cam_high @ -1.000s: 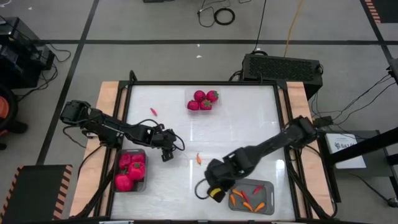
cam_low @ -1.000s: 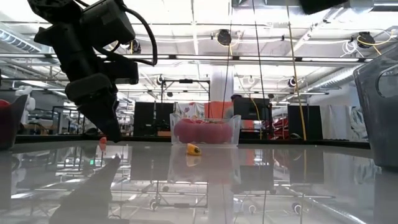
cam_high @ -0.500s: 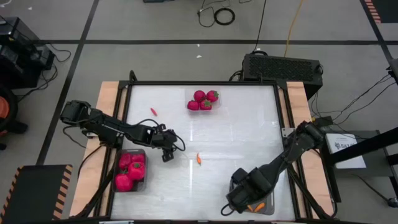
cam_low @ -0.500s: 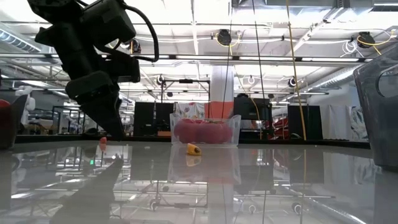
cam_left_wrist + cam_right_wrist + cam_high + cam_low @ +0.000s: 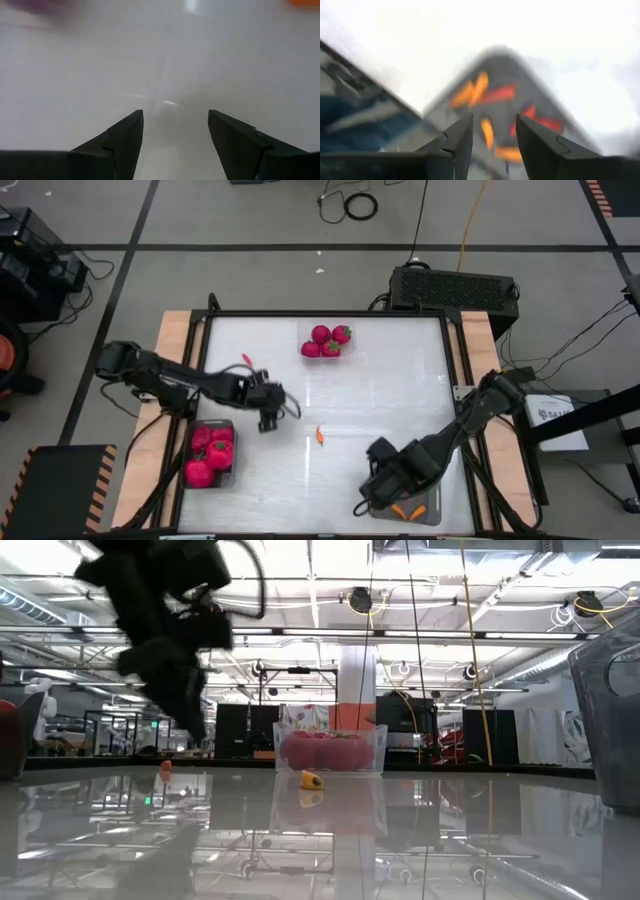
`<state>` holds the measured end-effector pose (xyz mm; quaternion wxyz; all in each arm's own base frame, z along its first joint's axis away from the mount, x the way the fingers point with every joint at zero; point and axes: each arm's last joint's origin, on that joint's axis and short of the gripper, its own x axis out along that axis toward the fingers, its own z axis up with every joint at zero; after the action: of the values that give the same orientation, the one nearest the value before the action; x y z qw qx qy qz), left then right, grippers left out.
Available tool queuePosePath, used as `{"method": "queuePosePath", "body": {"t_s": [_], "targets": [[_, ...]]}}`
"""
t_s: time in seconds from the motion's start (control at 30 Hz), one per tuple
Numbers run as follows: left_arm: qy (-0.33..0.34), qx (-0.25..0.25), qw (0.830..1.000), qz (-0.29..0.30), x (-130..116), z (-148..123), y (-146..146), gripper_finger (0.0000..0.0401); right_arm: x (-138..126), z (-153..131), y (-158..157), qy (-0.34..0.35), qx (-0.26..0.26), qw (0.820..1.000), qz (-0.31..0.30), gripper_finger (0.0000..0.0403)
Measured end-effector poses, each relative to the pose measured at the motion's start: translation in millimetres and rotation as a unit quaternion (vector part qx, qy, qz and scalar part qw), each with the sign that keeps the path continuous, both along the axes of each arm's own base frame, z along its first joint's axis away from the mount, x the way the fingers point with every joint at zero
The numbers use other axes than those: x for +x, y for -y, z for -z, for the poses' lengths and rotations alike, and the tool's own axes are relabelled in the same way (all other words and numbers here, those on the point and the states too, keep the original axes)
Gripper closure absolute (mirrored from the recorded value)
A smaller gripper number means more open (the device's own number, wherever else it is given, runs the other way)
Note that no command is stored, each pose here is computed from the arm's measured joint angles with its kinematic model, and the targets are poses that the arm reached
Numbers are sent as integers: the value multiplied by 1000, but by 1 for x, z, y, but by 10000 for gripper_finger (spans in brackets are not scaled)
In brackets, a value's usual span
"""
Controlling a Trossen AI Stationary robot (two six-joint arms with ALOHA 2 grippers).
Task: Sort produce into baskets
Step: Put the red chili pepper into the right black bin
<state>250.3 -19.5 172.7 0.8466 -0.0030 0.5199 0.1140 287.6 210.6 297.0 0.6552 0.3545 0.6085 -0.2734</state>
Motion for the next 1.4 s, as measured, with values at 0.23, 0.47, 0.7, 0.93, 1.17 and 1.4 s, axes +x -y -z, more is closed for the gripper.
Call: {"method": "queuePosePath", "body": {"t_s": [0.23, 0.47, 0.7, 0.93, 1.17, 1.4], "targets": [[-1, -11, 978, -206, 8, -61, -64, 170, 11, -17, 36, 71, -73, 995, 3, 259], [-30, -68, 940, -332, -19, -61, -129, 170, 23, -19, 57, 74, -85, 993, -46, 259], [-12, -96, 863, -496, -46, -53, -167, 170, 37, -20, 85, 88, -157, 976, -125, 259], [-1, -121, 793, -597, -56, -34, -166, 170, 39, -22, 122, 30, -195, 942, -272, 259], [21, -144, 727, -671, -62, -12, -160, 170, 8, -45, 166, 13, -246, 902, -354, 259], [66, -166, 682, -710, -61, 6, -152, 170, -24, -29, 209, 75, -265, 886, -374, 259]]}}
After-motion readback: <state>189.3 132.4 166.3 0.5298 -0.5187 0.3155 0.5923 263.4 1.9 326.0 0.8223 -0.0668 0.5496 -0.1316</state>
